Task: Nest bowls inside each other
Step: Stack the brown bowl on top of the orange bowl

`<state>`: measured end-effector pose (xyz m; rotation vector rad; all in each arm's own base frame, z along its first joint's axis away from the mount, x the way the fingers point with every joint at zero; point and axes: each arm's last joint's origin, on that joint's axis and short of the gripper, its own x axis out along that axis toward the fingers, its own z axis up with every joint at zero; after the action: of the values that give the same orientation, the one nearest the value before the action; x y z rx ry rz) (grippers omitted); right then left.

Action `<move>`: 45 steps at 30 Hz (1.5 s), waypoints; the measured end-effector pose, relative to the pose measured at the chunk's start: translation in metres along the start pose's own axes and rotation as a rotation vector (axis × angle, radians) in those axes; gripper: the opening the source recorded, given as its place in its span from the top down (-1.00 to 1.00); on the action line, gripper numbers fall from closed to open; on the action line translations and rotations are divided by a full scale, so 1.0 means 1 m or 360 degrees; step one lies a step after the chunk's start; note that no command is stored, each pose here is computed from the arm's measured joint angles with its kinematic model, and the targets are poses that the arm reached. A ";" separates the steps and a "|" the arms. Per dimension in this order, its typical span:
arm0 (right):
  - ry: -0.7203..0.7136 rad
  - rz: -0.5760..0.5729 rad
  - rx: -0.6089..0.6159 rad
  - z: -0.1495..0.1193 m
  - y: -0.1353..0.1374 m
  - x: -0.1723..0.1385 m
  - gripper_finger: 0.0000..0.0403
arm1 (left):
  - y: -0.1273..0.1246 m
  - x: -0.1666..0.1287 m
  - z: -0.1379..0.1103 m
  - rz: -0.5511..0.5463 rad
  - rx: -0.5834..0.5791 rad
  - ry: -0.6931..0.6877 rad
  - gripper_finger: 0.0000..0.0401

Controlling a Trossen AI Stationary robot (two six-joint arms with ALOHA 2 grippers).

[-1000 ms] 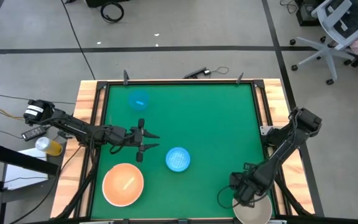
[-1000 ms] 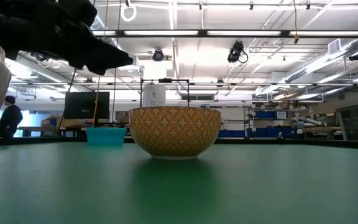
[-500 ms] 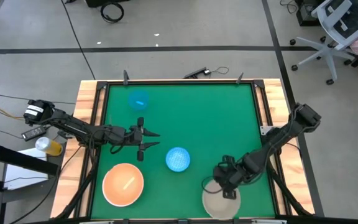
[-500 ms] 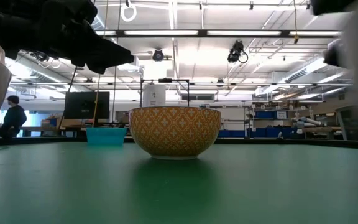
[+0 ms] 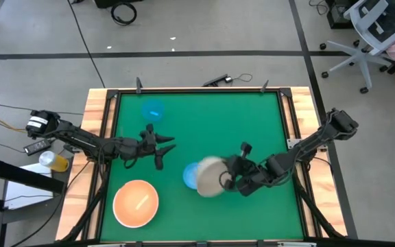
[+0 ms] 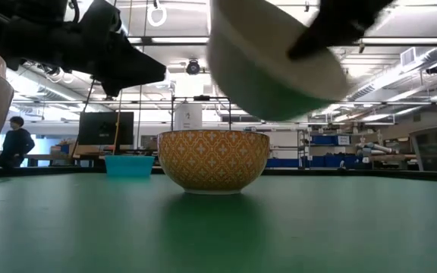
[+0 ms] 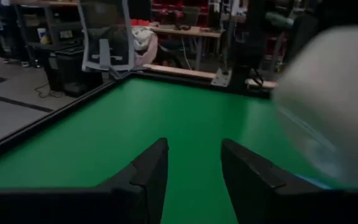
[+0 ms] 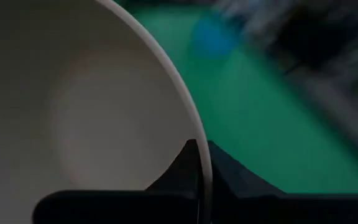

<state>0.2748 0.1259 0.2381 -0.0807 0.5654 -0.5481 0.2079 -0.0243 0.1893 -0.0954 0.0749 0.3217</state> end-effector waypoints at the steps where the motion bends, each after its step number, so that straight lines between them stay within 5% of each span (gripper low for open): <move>1: -0.0078 -0.0102 -0.0005 0.004 -0.002 0.004 0.91 | 0.001 0.000 0.000 0.0009 -0.0003 -0.0004 0.21; 11: -0.0459 -0.0941 0.0112 0.044 -0.021 0.051 0.92 | 0.006 0.002 0.001 0.0047 -0.0029 -0.0006 -0.38; 26: -0.0554 -0.1008 0.0218 0.034 -0.004 0.125 0.92 | 0.014 0.004 0.006 0.0338 -0.0117 -0.0117 -0.49; 31: -0.0599 -0.0862 0.0127 0.038 0.006 0.129 0.88 | 0.015 0.003 0.006 0.0412 -0.0086 -0.0115 -0.17; 38: -0.0697 -0.0691 0.0095 0.056 0.021 0.112 0.66 | 0.017 0.003 0.007 0.0504 -0.0029 -0.0127 0.83; 45: -0.0808 -0.0563 -0.0113 0.093 0.048 0.061 0.30 | 0.017 -0.006 0.017 0.0394 -0.0028 -0.0131 0.96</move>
<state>0.3894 0.1283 0.2763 -0.3812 0.0707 -0.8185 0.1980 -0.0086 0.2057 -0.0902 0.0019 0.5733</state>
